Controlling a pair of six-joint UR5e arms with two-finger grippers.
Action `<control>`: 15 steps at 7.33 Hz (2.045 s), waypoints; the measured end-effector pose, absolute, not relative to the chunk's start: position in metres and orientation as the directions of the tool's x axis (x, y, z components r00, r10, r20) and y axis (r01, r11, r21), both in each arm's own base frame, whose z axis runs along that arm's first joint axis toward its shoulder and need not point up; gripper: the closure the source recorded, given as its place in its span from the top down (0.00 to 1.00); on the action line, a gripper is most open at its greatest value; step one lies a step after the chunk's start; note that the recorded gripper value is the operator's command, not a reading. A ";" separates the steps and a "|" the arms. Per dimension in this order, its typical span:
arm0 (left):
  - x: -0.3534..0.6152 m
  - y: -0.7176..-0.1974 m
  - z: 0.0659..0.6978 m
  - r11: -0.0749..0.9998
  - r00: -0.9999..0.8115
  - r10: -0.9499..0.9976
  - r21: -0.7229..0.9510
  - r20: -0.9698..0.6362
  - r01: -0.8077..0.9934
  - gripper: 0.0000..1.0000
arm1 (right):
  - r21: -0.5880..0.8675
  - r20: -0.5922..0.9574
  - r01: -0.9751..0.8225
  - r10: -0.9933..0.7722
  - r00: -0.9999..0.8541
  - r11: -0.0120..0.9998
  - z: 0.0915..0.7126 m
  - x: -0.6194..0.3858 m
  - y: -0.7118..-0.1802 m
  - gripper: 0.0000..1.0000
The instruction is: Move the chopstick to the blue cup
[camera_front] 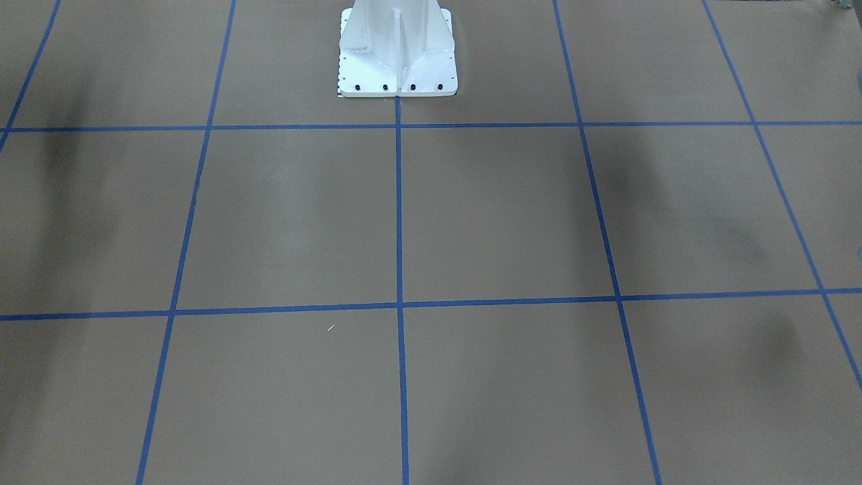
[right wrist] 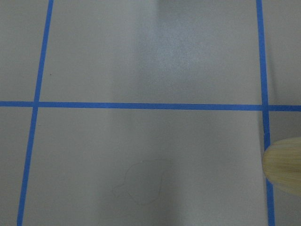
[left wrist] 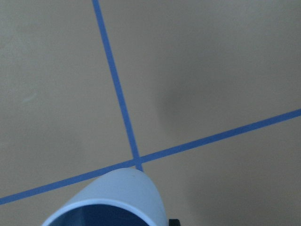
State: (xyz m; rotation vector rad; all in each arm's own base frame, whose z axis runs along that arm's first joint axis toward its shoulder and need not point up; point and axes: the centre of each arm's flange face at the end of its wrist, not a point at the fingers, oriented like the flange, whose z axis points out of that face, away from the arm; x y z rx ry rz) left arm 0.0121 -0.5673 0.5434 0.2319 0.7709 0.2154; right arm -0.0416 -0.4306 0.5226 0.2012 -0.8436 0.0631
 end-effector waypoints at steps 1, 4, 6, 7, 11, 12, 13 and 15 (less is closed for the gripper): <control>0.042 -0.573 0.492 0.960 0.689 0.253 0.267 -0.680 -0.089 0.00 | 0.152 0.747 -0.135 -0.024 0.664 0.979 0.523 -0.042 -0.431 1.00; 0.221 -0.572 0.331 0.992 0.639 0.097 0.127 -0.763 0.000 0.00 | 0.151 0.747 -0.135 -0.023 0.664 0.979 0.523 -0.042 -0.431 1.00; 0.355 -0.536 0.236 0.998 0.672 0.021 0.052 -0.740 0.026 0.00 | 0.148 0.747 -0.135 -0.021 0.665 0.980 0.524 -0.042 -0.431 1.00; 0.413 -0.512 0.196 0.999 0.686 -0.006 0.027 -0.727 0.037 0.00 | 0.146 0.747 -0.135 -0.020 0.665 0.980 0.526 -0.042 -0.431 1.00; 0.617 -0.436 0.100 0.998 0.722 -0.062 -0.020 -0.689 0.066 0.00 | 0.143 0.746 -0.135 -0.017 0.666 0.980 0.528 -0.042 -0.432 1.00; 0.631 -0.427 0.100 0.998 0.720 -0.058 -0.019 -0.692 0.062 0.00 | 0.142 0.746 -0.135 -0.016 0.666 0.981 0.528 -0.042 -0.432 1.00; 0.637 -0.423 0.101 0.998 0.720 -0.055 -0.016 -0.692 0.060 0.19 | 0.141 0.746 -0.135 -0.016 0.666 0.981 0.529 -0.042 -0.432 1.00; 0.640 -0.420 0.101 0.998 0.717 -0.051 -0.012 -0.695 0.058 0.98 | 0.141 0.746 -0.135 -0.016 0.666 0.981 0.530 -0.043 -0.437 1.00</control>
